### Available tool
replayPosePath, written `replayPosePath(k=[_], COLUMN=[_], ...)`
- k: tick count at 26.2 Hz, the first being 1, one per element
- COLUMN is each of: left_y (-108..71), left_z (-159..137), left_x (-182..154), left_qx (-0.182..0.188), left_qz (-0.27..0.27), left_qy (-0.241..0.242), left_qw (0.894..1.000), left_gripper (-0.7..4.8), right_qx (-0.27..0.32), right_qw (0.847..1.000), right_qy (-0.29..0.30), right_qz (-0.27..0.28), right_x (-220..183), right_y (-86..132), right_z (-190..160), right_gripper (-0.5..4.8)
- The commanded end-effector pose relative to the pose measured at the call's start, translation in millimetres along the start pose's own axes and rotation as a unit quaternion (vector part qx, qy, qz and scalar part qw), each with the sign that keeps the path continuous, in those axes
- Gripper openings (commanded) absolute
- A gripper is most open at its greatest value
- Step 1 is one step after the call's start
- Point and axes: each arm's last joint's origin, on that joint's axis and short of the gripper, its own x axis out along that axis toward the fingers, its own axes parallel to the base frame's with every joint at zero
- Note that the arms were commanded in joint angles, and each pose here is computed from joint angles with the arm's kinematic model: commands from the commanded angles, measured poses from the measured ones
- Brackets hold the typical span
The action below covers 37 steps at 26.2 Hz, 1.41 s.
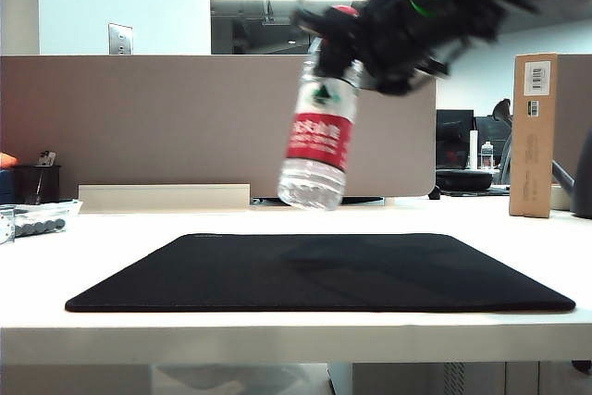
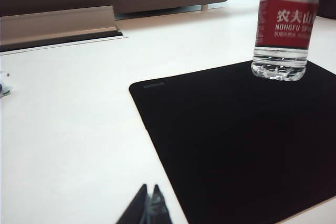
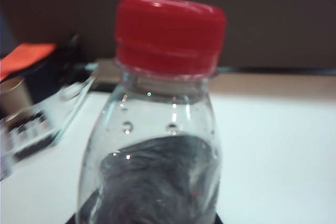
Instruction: Stand the plastic bottle up on the black mouse pad.
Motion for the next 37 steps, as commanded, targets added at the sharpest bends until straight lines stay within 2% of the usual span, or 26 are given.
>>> replayPosePath(k=[1,8,17,24,29,33,35,37], left_y=[-0.1,-0.2,-0.2,-0.1,-0.1,-0.1,-0.1,-0.1], left_z=[2,2,2,2,2,2,2,2], left_x=[0,0,0,0,0,0,0,0], left_qx=[-0.002,-0.002,-0.002,-0.002,-0.002,-0.002,-0.002,-0.002], left_qz=[-0.002,-0.002,-0.002,-0.002,-0.002,-0.002,-0.002,-0.002], left_qy=[-0.006,-0.002,-0.003,-0.003,-0.004,-0.003,-0.003,-0.003], left_qw=[1.0,1.0,1.0,1.0,1.0,1.0,1.0,1.0], left_gripper=[-0.04,-0.04,-0.04,-0.04,-0.04,-0.04,-0.04,-0.04], right_qx=[-0.022,-0.092,-0.128,-0.128,-0.128,-0.128,-0.128,-0.127], right_qw=[0.995,0.99,0.987,0.987,0.987,0.987,0.987,0.987], right_qy=[-0.095,-0.103,-0.096,-0.095,-0.088,-0.089,-0.09,-0.092], right_qz=[0.005,0.003,0.016,0.028,0.028,0.028,0.028,0.028], right_x=[-14,-15,-9,-5,-4,-4,-4,-4], right_y=[-1,-4,-3,4,3,3,3,3], right_z=[6,-14,-31,-49,-55,-55,-55,-54], right_gripper=[-0.06,-0.06,-0.06,-0.01,1.36,1.82,2.69,3.88])
